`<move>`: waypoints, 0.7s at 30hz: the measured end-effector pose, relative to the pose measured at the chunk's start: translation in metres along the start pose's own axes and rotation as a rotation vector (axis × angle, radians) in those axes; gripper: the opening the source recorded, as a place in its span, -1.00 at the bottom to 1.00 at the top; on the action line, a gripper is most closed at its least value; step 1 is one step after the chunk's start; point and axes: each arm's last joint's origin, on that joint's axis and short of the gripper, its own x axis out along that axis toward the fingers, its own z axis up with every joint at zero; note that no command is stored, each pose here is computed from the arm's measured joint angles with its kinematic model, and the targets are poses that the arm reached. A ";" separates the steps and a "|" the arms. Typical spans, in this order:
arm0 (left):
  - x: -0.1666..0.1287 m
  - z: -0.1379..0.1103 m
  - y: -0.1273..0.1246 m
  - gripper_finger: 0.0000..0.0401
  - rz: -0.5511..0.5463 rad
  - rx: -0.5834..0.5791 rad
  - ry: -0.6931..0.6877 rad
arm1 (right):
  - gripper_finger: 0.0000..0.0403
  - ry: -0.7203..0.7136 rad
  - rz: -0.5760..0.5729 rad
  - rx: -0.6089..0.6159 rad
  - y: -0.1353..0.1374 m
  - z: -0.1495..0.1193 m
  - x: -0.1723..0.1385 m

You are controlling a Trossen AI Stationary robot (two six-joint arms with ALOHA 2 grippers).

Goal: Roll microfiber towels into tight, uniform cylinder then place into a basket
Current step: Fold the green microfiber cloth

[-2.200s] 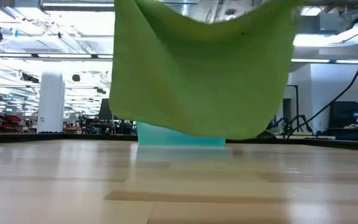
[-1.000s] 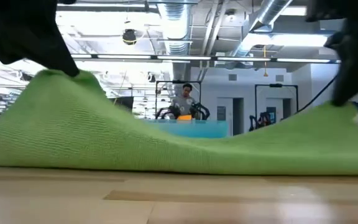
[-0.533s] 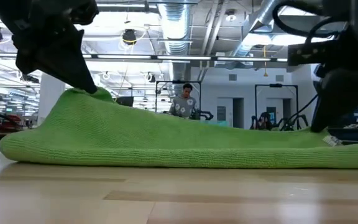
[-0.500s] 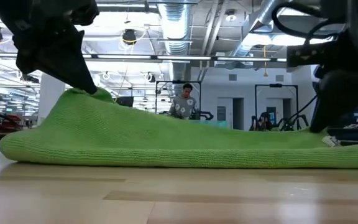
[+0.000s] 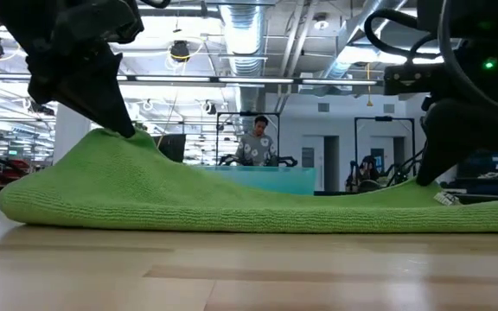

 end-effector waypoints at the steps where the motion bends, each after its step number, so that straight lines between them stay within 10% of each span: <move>1: 0.000 0.000 0.000 -0.98 0.000 -0.003 0.001 | -0.96 0.000 0.000 0.000 0.000 0.000 0.000; 21: 0.001 0.001 0.002 -0.40 0.013 0.089 0.031 | -0.86 0.040 0.026 0.006 0.000 0.000 0.001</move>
